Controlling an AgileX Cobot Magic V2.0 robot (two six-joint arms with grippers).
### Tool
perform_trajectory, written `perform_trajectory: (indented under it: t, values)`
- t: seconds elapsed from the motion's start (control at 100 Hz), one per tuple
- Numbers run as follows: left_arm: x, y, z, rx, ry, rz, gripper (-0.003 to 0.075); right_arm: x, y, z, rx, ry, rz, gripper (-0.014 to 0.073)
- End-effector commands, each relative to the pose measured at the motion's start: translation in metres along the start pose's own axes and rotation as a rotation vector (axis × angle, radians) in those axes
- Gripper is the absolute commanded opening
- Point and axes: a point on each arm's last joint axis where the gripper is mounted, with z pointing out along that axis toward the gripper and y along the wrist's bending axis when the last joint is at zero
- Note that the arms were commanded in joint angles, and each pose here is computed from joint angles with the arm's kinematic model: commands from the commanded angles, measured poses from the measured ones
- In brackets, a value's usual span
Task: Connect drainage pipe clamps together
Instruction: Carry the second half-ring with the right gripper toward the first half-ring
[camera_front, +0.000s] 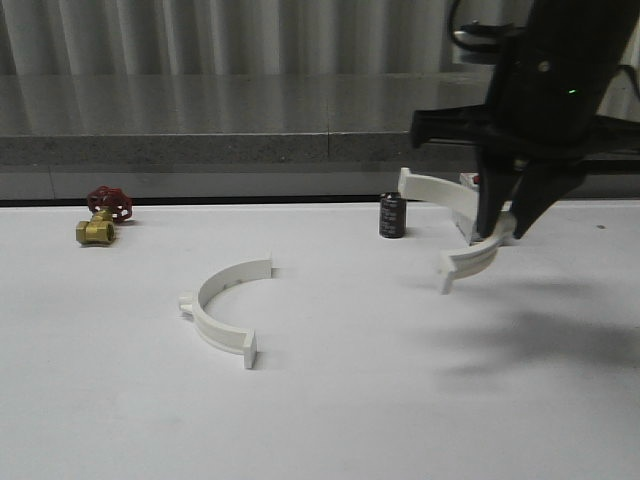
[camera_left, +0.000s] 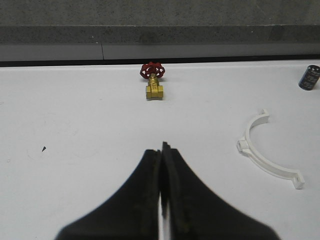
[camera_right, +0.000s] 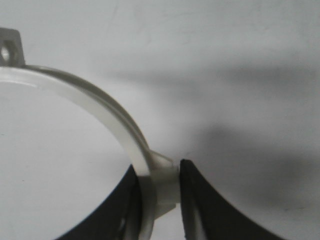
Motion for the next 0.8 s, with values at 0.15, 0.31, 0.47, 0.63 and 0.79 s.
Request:
perform_trajectory:
  t: [0.15,0.31,0.47,0.63,0.79]
  values:
    - [-0.014,-0.002,-0.004,0.020,-0.093,-0.001,-0.0021,-0.006,0.040,0.002,-0.059,-0.069,0.010,0.0016]
    - [-0.014,-0.002,-0.004,0.020,-0.093,-0.001,-0.0021,-0.021,0.061,0.006,-0.081,-0.077,0.001,0.0016]
    - [-0.014,-0.002,-0.004,0.020,-0.093,-0.001,-0.0021,-0.028,0.080,0.012,-0.088,-0.071,-0.022,0.0016]
    - [-0.014,-0.002,-0.004,0.020,-0.093,-0.001,-0.0021,-0.025,0.095,0.023,-0.089,-0.052,-0.027,0.0016]
    - [-0.014,-0.002,-0.004,0.020,-0.093,-0.001,-0.0021,-0.022,0.104,0.034,-0.084,-0.033,-0.035,0.0016]
